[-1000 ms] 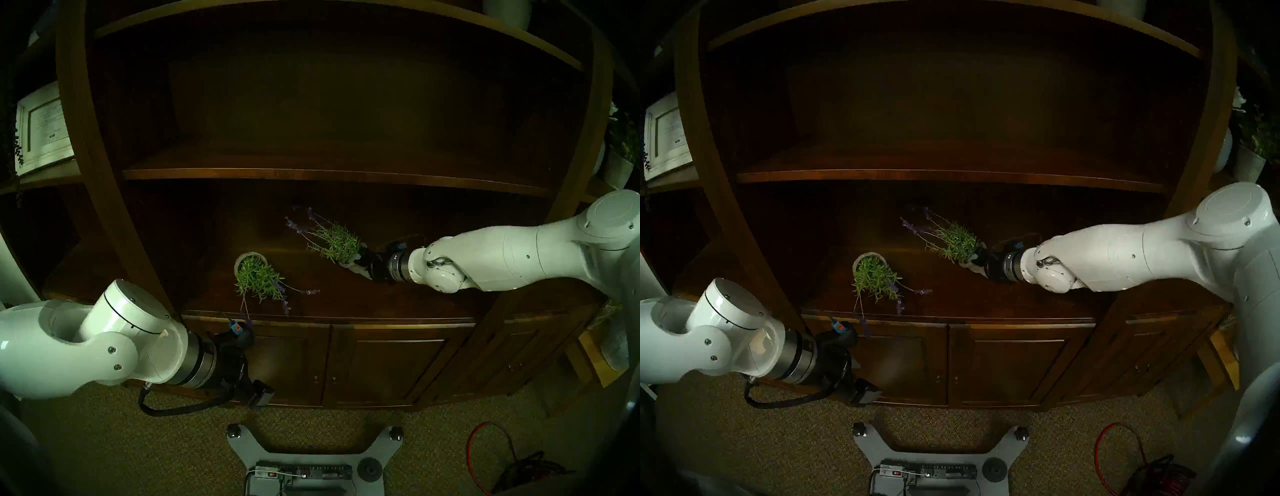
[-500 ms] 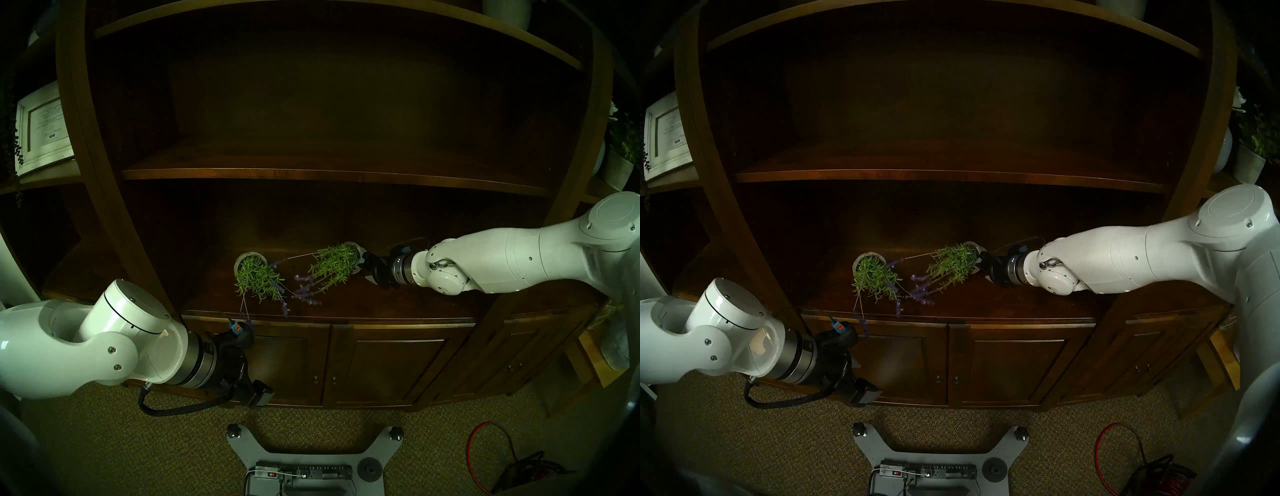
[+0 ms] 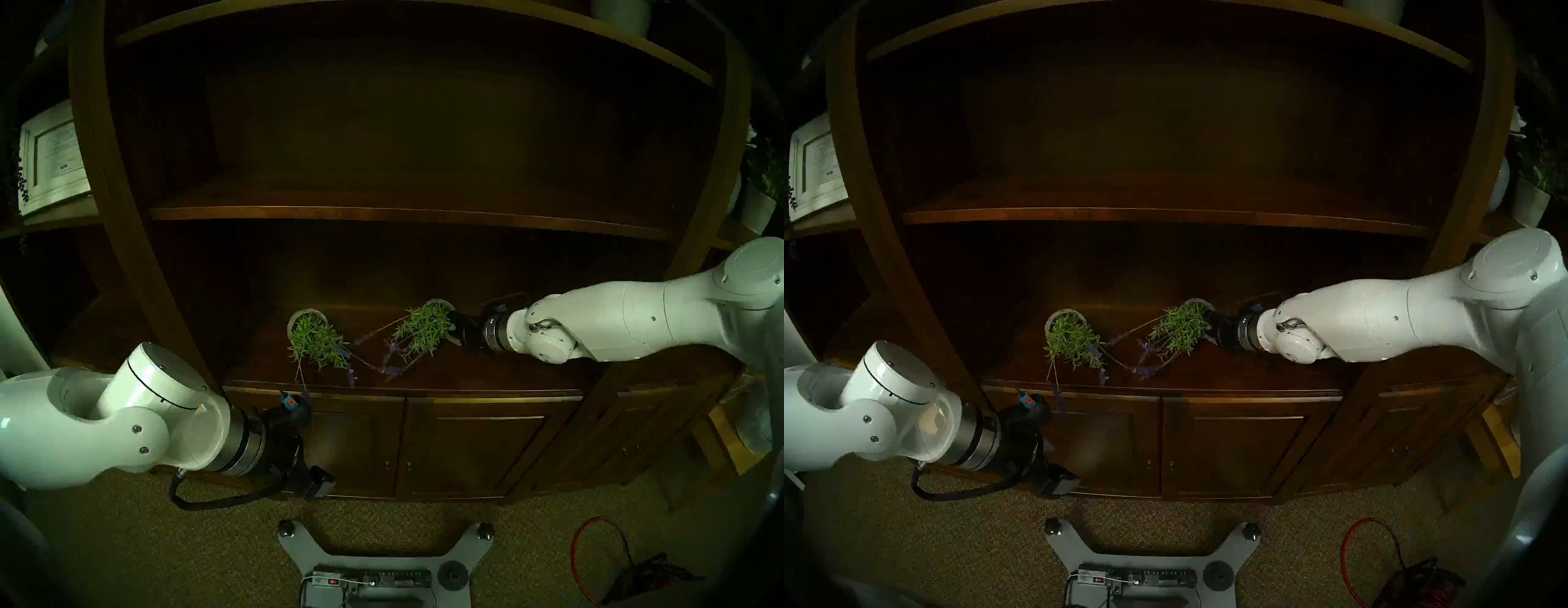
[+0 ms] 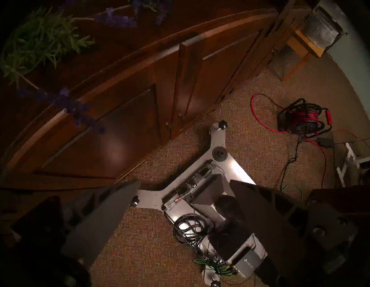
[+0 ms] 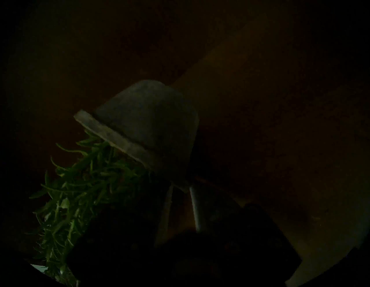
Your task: Place the fake decorative plant upright
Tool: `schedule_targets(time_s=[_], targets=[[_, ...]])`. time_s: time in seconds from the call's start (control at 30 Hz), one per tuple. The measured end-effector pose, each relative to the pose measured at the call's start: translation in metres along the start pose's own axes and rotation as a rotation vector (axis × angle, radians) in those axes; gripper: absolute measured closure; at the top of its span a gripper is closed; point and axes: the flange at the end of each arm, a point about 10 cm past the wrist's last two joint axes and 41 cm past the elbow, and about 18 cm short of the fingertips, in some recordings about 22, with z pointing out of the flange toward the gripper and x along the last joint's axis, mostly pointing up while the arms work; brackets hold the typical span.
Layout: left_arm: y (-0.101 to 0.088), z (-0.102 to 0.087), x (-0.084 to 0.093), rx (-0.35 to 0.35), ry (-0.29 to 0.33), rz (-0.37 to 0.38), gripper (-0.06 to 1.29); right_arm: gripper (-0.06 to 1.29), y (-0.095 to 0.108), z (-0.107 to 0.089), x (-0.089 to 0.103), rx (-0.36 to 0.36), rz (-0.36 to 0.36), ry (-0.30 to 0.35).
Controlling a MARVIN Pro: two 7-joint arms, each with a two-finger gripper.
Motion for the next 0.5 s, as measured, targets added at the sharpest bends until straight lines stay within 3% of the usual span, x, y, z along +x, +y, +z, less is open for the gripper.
schedule_targets(time_s=[0.5], targets=[[0.000,0.000,0.000,0.000,0.000,0.000,0.02,0.96,-0.016,-0.006,-0.016,-0.049,-0.123,0.034]])
